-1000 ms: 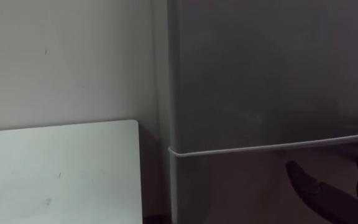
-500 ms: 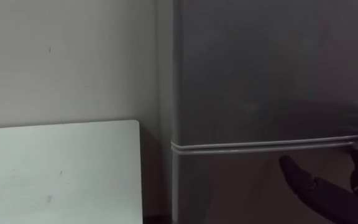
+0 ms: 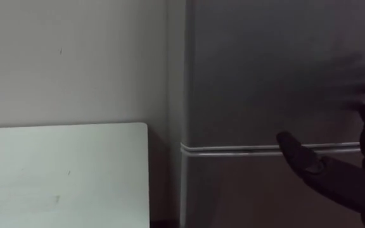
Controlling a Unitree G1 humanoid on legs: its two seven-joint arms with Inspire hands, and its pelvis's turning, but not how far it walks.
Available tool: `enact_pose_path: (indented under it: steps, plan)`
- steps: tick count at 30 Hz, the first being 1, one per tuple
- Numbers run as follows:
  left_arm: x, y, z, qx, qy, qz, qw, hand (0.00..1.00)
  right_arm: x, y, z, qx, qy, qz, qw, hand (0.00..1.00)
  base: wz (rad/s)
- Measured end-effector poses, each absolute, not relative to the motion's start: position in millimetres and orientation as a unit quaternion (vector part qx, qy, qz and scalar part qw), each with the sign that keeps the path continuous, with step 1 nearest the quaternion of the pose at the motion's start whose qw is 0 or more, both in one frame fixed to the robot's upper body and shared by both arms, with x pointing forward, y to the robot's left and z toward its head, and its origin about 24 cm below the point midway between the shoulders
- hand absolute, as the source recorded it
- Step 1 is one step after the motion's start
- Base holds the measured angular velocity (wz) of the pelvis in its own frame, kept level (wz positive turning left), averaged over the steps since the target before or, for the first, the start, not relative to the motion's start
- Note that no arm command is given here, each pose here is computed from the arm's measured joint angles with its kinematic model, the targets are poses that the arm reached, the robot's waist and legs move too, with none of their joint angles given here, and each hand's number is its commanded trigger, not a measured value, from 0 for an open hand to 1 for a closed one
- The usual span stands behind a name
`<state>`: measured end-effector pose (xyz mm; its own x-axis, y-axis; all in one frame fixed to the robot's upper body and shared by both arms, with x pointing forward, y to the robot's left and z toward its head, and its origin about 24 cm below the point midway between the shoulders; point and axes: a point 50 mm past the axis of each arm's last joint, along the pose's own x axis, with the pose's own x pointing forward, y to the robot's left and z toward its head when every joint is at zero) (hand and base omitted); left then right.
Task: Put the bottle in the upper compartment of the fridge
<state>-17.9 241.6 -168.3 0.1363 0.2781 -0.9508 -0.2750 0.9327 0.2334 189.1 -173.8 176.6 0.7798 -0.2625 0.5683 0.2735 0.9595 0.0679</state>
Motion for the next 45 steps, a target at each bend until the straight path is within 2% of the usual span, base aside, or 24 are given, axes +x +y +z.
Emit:
enact_pose_path:
  steps: [11,24,33,45]
  plan:
    - [-21,240,-169,-0.005,0.645,0.195,0.739,0.0,189,-173,188,-0.026,-0.333,-0.106,0.936,0.0,0.01]
    - [-16,238,-169,-0.017,0.631,0.2,0.75,0.0,197,-176,182,-0.014,-0.34,-0.084,0.937,0.0,-0.01]
    - [-26,244,-167,-0.04,0.625,0.244,0.74,0.0,198,-195,182,-0.038,-0.34,-0.101,0.934,0.0,0.02]
    - [-34,248,-165,-0.076,0.608,0.327,0.72,0.0,184,-257,207,-0.066,-0.384,-0.28,0.877,0.0,0.1]
